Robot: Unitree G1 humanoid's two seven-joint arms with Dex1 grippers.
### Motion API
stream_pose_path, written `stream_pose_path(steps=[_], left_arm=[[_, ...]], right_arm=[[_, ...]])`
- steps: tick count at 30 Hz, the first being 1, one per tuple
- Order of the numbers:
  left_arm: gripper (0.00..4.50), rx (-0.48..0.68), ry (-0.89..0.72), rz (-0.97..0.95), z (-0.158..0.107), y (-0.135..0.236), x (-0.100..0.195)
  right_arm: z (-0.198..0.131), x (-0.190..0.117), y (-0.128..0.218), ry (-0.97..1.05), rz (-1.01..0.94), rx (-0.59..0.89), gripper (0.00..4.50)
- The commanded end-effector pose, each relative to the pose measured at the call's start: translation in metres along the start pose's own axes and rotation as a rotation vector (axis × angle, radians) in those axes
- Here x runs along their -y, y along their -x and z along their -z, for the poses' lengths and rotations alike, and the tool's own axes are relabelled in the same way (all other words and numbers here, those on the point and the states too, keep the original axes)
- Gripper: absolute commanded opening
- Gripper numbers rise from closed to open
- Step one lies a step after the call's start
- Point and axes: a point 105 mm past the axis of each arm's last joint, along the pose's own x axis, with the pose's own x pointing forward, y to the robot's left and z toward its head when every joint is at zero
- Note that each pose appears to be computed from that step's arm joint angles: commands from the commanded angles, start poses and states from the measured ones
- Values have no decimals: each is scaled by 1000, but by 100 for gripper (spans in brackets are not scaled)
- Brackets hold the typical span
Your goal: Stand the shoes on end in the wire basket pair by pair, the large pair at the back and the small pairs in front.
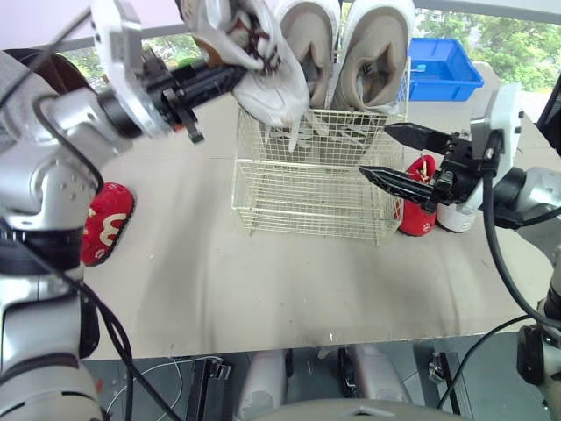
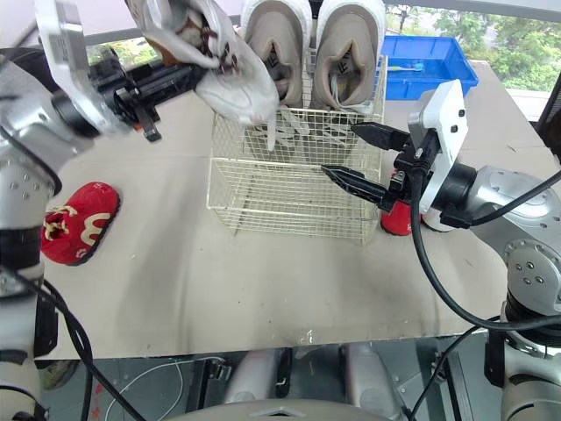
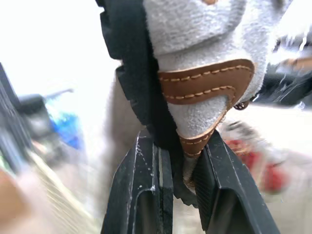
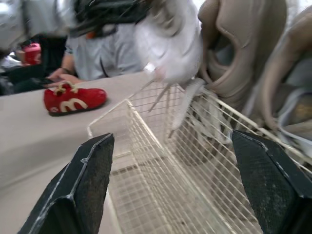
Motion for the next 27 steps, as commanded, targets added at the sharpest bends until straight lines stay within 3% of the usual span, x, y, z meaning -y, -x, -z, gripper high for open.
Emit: stream_pose_path(steps=[1, 9, 16, 22, 27], left_arm=[[33, -87, -106, 91, 17, -2, -6], [33, -147, -166, 241, 45, -14, -4], [33, -95, -156, 263, 31, -19, -11], [33, -162, -99, 350, 52, -14, 4], [33, -297, -71, 382, 77, 3, 7]], right_arm=[[-10, -5, 4, 64, 15, 40, 370], [-4, -12, 24, 91, 26, -1, 370], [3, -11, 28, 92, 66, -27, 370], [4, -11, 26, 92, 68, -28, 370], [8, -9, 30, 86, 71, -51, 370]])
